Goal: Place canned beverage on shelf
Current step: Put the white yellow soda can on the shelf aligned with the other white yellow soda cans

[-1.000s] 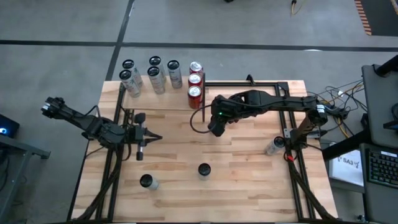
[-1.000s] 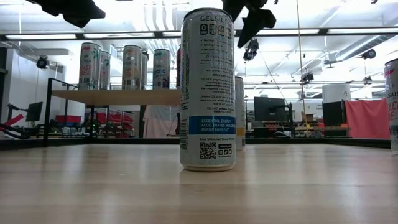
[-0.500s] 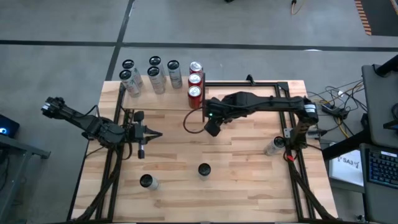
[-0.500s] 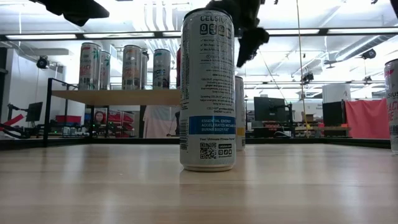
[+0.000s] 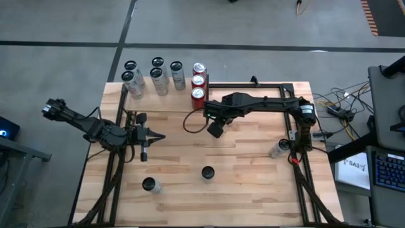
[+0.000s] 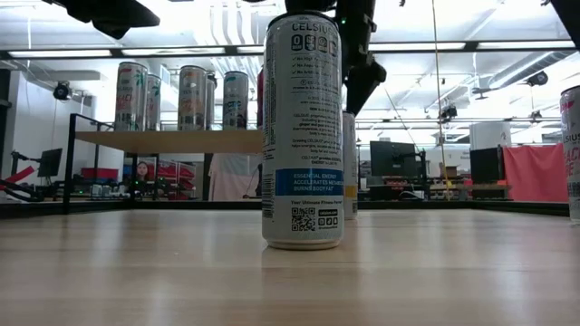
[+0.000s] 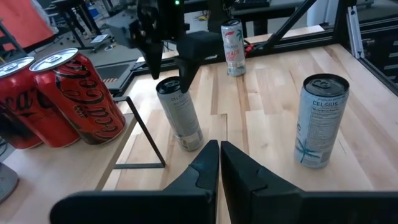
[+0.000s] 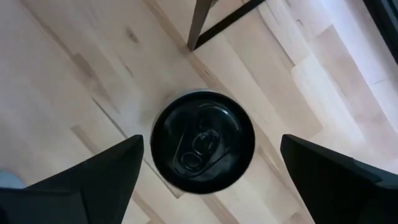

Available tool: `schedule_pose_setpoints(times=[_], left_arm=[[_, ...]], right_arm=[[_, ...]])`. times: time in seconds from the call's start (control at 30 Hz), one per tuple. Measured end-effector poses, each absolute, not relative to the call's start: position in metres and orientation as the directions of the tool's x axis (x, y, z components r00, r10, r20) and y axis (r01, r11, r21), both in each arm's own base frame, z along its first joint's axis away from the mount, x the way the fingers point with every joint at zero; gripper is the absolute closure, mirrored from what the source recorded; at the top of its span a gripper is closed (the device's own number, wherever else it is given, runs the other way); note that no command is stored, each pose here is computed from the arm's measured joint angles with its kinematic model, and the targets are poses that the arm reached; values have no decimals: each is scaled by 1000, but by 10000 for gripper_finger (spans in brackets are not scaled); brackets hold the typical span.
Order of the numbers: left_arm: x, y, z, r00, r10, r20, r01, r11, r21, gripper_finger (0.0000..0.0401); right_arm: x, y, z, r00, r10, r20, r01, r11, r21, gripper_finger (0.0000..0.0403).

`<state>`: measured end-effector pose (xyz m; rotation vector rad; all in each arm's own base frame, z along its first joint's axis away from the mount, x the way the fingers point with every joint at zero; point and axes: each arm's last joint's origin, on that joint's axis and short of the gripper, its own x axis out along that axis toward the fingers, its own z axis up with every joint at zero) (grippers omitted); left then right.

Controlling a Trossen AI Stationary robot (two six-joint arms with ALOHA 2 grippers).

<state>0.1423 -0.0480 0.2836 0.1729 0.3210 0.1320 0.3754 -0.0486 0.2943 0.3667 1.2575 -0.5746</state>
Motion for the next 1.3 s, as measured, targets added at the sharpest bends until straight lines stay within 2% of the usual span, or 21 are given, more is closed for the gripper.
schedule_pose_setpoints(times=[0.33,0.47,0.6,0.8,1.3], left_arm=[[142,-48,284,940,161,-300,-104,975,198,401],[142,-48,284,941,161,-298,-105,975,196,401],[142,-48,284,941,161,-298,-107,976,188,401],[143,-48,287,949,157,-273,-115,980,164,401],[158,-55,291,968,152,-200,-117,977,177,401]], right_arm=[[385,-50,277,164,-201,-966,575,815,-72,41],[386,-49,276,167,-202,-965,573,816,-71,81],[385,-49,277,167,-202,-965,577,814,-71,147],[378,-40,285,154,-197,-968,548,833,-82,154],[349,13,368,466,-247,-850,429,903,-27,154]])
